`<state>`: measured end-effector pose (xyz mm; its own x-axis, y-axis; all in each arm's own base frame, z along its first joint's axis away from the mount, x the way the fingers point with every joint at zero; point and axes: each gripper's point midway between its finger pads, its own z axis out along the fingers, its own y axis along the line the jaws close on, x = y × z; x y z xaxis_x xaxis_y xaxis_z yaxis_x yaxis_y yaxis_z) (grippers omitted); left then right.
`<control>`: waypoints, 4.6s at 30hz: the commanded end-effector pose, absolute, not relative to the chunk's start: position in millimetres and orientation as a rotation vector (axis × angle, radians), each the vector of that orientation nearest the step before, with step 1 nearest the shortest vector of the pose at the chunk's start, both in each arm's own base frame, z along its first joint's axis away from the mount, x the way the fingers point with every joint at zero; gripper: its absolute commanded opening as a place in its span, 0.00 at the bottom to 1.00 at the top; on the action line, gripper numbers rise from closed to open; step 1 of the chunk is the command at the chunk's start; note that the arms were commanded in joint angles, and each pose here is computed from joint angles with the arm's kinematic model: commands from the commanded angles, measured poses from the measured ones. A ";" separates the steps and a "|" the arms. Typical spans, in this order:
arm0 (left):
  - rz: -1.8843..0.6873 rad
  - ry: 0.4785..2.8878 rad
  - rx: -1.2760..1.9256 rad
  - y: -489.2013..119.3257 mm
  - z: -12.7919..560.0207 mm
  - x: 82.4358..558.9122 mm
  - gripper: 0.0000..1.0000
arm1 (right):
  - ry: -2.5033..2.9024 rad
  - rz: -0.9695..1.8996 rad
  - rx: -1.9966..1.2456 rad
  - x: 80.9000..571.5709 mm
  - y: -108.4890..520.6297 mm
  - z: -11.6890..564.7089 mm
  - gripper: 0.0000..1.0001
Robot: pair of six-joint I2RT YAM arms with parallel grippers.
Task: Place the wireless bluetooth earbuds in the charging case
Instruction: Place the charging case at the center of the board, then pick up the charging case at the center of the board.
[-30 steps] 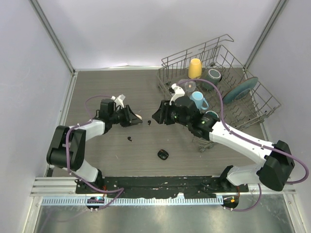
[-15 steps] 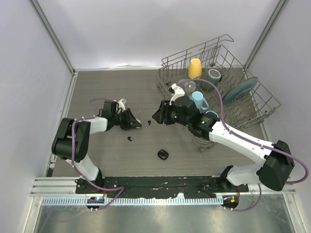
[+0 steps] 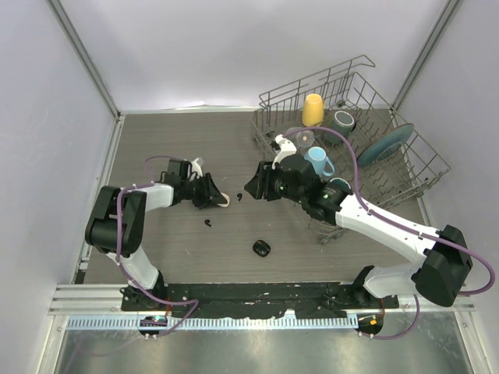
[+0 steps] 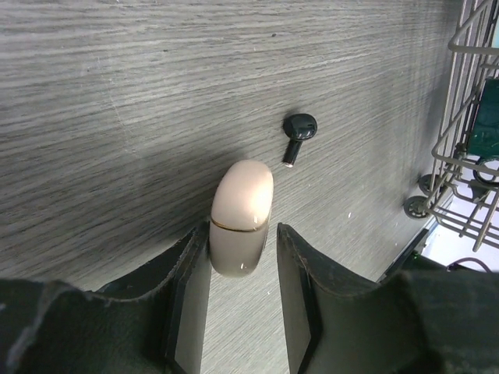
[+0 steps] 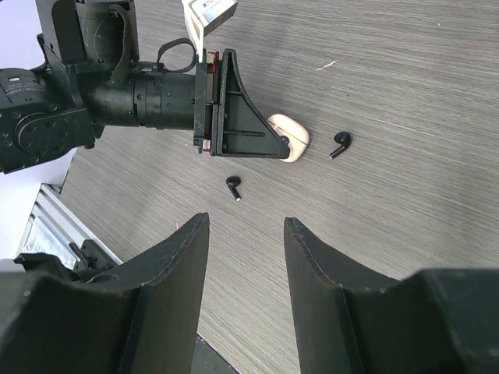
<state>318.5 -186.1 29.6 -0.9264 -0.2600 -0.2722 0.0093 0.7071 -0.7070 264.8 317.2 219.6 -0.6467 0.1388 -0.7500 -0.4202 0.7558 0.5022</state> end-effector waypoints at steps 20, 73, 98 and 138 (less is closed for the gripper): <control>-0.711 2.483 -0.142 -144.8 84.2 326.5 0.52 | 2.239 0.884 -0.320 237.0 314.4 189.5 0.53; -0.811 1.909 -0.439 -109.7 203.7 252.0 1.00 | 2.226 0.405 -1.031 161.9 297.1 33.2 0.64; -0.801 1.856 -0.377 -107.3 200.9 243.7 1.00 | 2.231 0.348 -1.076 161.8 299.9 27.2 0.23; -1.403 1.646 0.399 -232.6 246.9 179.6 0.91 | 1.278 0.381 -1.239 189.3 336.0 232.4 0.01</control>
<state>177.0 -224.8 222.7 -0.6301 -0.3079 -0.7129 0.6454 0.3029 -0.7012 180.0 321.3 192.0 0.2839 -0.4742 -0.8334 -0.8331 0.3083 -0.4592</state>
